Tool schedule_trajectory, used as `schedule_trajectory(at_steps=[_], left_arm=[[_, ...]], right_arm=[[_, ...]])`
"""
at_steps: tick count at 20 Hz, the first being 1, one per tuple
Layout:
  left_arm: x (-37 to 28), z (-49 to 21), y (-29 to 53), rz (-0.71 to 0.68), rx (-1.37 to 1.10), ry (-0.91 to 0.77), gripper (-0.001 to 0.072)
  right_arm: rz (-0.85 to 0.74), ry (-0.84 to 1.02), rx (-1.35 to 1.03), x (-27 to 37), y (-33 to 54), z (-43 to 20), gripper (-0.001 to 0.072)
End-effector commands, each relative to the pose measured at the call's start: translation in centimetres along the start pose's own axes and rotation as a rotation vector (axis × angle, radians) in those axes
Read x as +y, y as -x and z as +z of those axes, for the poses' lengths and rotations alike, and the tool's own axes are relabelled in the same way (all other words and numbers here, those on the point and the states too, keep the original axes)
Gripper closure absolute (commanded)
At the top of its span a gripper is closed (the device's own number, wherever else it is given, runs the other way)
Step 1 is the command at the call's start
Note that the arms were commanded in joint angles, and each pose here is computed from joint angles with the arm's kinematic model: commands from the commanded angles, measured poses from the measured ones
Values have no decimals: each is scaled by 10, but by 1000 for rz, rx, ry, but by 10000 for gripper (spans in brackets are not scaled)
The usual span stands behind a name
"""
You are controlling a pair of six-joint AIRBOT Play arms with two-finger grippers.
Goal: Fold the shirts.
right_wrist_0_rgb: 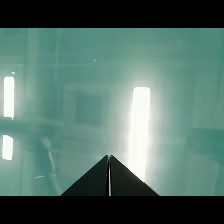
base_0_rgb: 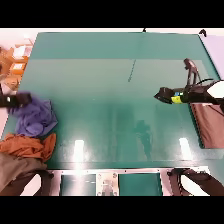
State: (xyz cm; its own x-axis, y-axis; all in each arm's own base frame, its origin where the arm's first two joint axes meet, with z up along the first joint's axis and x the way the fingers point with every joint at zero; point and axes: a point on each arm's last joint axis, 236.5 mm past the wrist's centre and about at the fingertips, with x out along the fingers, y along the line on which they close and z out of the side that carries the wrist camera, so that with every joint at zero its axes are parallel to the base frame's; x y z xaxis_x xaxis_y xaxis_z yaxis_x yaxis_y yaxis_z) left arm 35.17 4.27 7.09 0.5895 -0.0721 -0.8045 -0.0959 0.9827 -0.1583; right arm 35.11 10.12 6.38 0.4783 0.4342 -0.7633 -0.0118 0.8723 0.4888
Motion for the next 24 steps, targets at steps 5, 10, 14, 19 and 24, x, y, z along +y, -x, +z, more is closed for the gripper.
schedule_trajectory(at_steps=[5, 10, 14, 19, 24], left_arm=[[-256, 59, 103, -556, -191, -281, 687], [-373, -38, 36, -738, 101, -389, 686], [-417, -116, -33, -779, 343, -345, 119], [-341, -62, -40, -731, 478, -209, -13], [-166, 2, -46, -436, 492, -16, -13]], right_arm=[[-17, -22, -47, -6, 60, 39, 689], [-32, -58, -41, -18, 64, 38, 609], [-36, -78, -30, -21, 60, 37, 348], [-50, -122, 40, -38, 42, 27, 284], [-90, -253, 175, -82, -10, -29, 255]])
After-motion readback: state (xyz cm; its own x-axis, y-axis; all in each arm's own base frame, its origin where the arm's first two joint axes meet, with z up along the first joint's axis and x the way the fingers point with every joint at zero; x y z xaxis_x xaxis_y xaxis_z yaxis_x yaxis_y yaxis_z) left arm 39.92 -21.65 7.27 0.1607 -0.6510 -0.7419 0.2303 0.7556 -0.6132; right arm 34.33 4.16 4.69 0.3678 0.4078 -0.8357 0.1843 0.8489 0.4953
